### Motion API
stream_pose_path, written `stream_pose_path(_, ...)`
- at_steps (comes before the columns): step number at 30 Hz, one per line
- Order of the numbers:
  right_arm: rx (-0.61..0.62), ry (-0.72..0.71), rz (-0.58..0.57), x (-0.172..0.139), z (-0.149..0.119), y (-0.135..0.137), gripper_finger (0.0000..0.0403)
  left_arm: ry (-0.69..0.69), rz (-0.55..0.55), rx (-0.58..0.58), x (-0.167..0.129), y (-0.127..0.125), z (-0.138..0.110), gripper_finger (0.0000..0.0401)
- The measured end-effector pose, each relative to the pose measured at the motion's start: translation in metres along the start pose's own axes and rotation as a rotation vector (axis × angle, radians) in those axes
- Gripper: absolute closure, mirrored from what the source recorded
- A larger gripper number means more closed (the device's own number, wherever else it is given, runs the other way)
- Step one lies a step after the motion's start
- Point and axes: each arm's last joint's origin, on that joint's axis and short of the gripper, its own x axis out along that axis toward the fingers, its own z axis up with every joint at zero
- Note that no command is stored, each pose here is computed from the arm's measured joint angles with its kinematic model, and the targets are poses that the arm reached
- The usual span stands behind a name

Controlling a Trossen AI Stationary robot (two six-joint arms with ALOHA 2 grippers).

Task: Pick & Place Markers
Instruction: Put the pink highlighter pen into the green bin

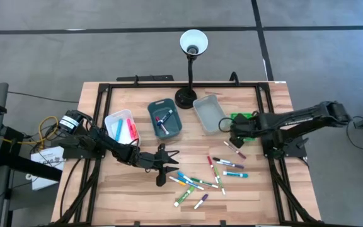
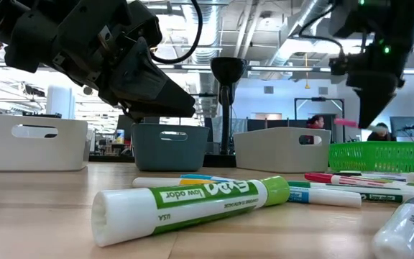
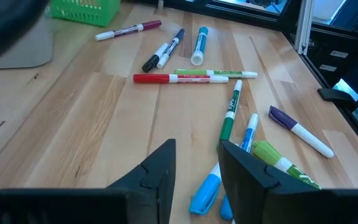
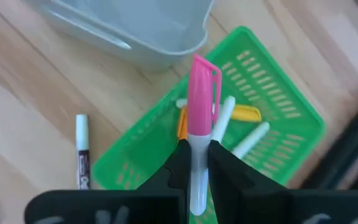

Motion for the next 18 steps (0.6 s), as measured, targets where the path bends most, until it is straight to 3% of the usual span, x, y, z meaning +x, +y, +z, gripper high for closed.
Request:
stream_pose_path(9,0.052,0.004,-0.002,0.028,-0.008,-0.008,0.0362,0.010,-0.032,0.000,0.000,-0.001,0.000,0.0284)
stream_pose_path(14,0.148,0.026,-0.023,0.037,-0.016,-0.011,0.0352,0.011,-0.032,0.000,0.000,-0.001,0.000,0.0284)
stream_pose_path(18,0.119,0.019,-0.017,0.040,-0.019,-0.008,0.0341,0.026,-0.083,0.000,0.000,-0.002,-0.001,0.0284)
